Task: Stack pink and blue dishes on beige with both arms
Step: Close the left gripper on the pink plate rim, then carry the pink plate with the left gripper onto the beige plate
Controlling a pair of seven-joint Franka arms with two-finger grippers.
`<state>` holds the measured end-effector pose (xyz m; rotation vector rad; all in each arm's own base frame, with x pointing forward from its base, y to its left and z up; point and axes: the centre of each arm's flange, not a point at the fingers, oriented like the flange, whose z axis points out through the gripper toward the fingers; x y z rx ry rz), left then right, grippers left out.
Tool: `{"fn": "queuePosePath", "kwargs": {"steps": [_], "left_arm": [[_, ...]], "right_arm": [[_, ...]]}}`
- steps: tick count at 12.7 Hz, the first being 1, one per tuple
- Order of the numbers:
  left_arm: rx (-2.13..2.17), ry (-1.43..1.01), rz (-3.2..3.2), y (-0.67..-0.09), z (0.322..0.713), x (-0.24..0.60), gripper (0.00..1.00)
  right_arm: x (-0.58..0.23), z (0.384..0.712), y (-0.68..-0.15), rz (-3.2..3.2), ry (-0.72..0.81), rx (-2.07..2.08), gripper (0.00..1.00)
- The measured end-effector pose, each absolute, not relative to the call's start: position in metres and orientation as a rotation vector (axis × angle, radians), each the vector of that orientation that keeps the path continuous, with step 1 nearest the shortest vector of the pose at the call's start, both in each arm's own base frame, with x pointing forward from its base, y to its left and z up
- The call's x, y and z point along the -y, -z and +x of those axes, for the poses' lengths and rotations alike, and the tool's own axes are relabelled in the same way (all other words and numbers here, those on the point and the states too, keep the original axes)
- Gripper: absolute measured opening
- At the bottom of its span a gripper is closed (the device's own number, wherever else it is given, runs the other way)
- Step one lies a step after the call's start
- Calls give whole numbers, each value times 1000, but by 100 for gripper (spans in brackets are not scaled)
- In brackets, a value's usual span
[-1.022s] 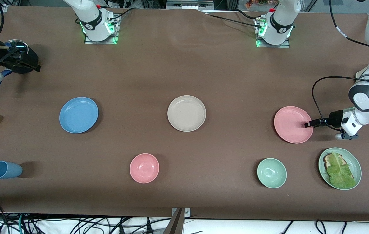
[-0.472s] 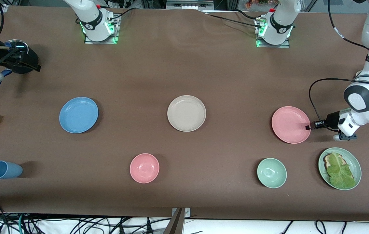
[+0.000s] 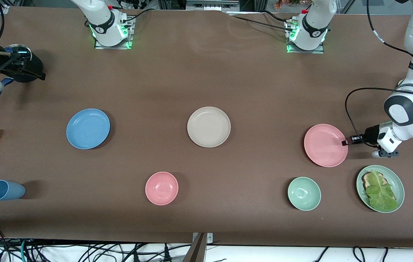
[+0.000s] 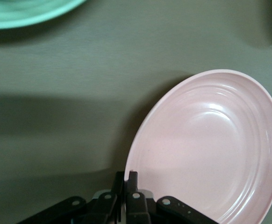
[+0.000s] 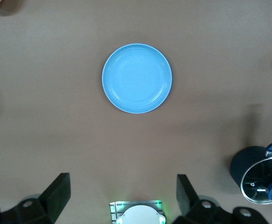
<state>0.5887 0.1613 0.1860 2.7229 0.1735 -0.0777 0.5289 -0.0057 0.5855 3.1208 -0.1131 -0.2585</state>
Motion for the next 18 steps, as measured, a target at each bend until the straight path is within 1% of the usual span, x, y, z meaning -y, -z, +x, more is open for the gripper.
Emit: {"fn": "queuePosePath", "kwargs": {"steps": [2,4,6,8,11,13,15,18], "left_arm": [[-176,147,2783,-237,604,-122,5],[-200,186,2830,-313,614,-64,5],[-252,217,2855,-378,612,-1,5],[-331,236,2886,-412,609,62,5],[-433,221,2946,-433,597,159,5],[-462,228,2970,-432,586,207,5],[-436,231,2997,-422,576,254,5],[-435,156,3017,-395,568,311,5]], "right_arm": [[6,529,-585,3121,259,114,100],[6,529,-585,3121,259,114,100],[6,529,-585,3121,259,114,100],[6,529,-585,3121,259,115,100],[6,529,-585,3121,259,115,100],[6,529,-585,3121,259,115,100],[7,529,-585,3121,259,116,100],[7,529,-585,3121,259,116,100]]}}
